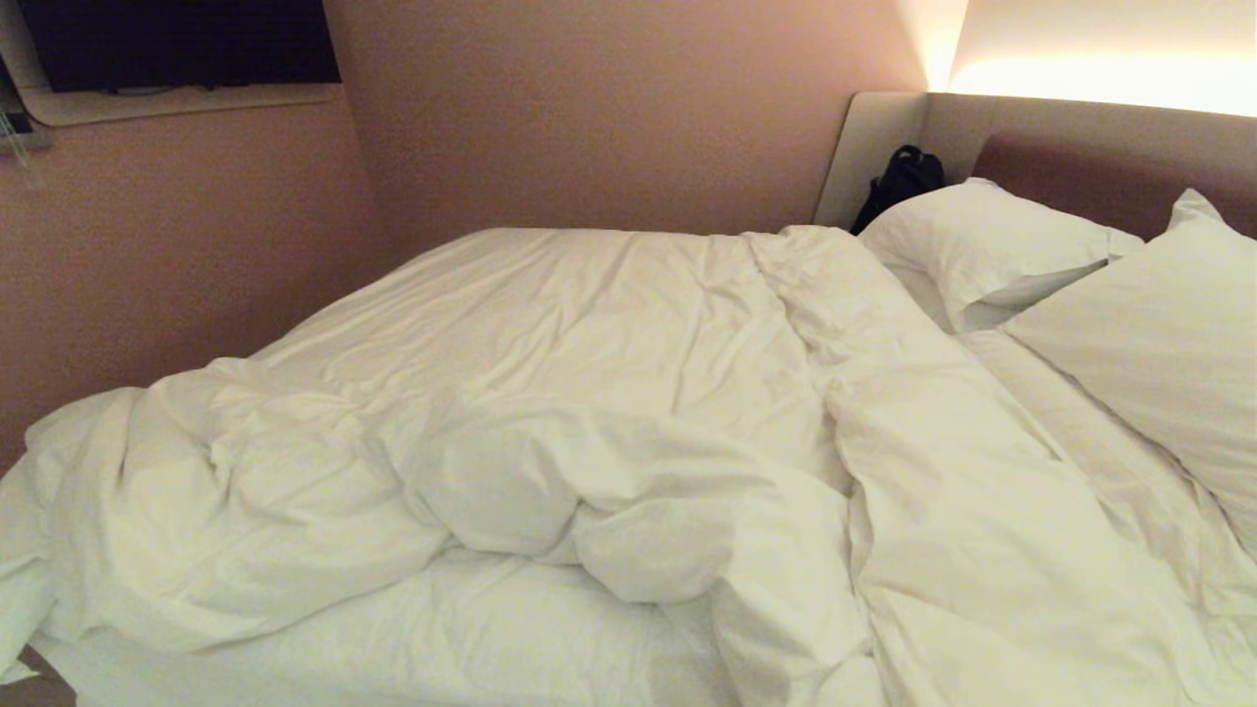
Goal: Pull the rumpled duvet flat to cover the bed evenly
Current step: Flatten the corners of the folded blanket
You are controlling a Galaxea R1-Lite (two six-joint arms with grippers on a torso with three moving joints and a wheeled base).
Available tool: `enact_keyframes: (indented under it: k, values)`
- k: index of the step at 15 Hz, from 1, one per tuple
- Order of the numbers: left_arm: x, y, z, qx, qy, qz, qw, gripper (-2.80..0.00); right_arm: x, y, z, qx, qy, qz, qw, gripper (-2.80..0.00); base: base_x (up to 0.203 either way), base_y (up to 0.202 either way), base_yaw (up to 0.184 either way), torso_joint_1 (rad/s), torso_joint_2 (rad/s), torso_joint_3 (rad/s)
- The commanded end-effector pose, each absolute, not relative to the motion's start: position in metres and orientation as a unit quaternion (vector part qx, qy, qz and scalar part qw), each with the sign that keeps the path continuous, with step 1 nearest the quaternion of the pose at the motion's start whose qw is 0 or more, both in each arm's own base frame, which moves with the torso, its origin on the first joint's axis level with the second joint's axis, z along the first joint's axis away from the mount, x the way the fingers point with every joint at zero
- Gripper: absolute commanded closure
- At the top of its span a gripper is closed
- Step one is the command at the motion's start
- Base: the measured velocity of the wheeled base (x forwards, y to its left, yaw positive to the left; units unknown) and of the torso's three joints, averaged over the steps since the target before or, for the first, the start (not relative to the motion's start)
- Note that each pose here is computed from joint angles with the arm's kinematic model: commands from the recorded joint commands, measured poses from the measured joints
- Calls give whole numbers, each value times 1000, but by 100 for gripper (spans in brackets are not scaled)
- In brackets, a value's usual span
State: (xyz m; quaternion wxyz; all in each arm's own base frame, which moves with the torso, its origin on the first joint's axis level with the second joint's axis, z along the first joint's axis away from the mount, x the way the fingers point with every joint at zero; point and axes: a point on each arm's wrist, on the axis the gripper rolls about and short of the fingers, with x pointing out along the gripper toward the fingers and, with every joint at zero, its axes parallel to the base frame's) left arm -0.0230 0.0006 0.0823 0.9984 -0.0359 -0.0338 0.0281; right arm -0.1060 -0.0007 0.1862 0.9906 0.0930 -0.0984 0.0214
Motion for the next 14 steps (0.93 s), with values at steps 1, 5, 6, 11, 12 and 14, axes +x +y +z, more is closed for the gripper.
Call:
enact_keyframes:
  k: [1,5,6,11,12,14]
  values:
    - [-23,1,82,-36,-34,29,998,0,-112,-1,189,85,-97,17,991,-280,0,0,0,0,0,0]
    - [-23,1,82,-36,-34,29,998,0,-110,-2,180,90,-55,3,994,-280,0,0,0,0,0,0]
    - [-23,1,82,-36,-34,29,998,0,-105,-1,174,90,-41,1,995,-280,0,0,0,0,0,0]
    - [-23,1,82,-36,-34,29,998,0,-65,-1,117,89,90,-9,992,-280,0,0,0,0,0,0]
    - [-23,1,82,-36,-34,29,998,0,-59,-1,104,88,112,-9,990,-252,0,0,0,0,0,0]
    - [-23,1,82,-36,-34,29,998,0,-51,-1,94,88,116,-8,989,0,0,0,0,0,0,0]
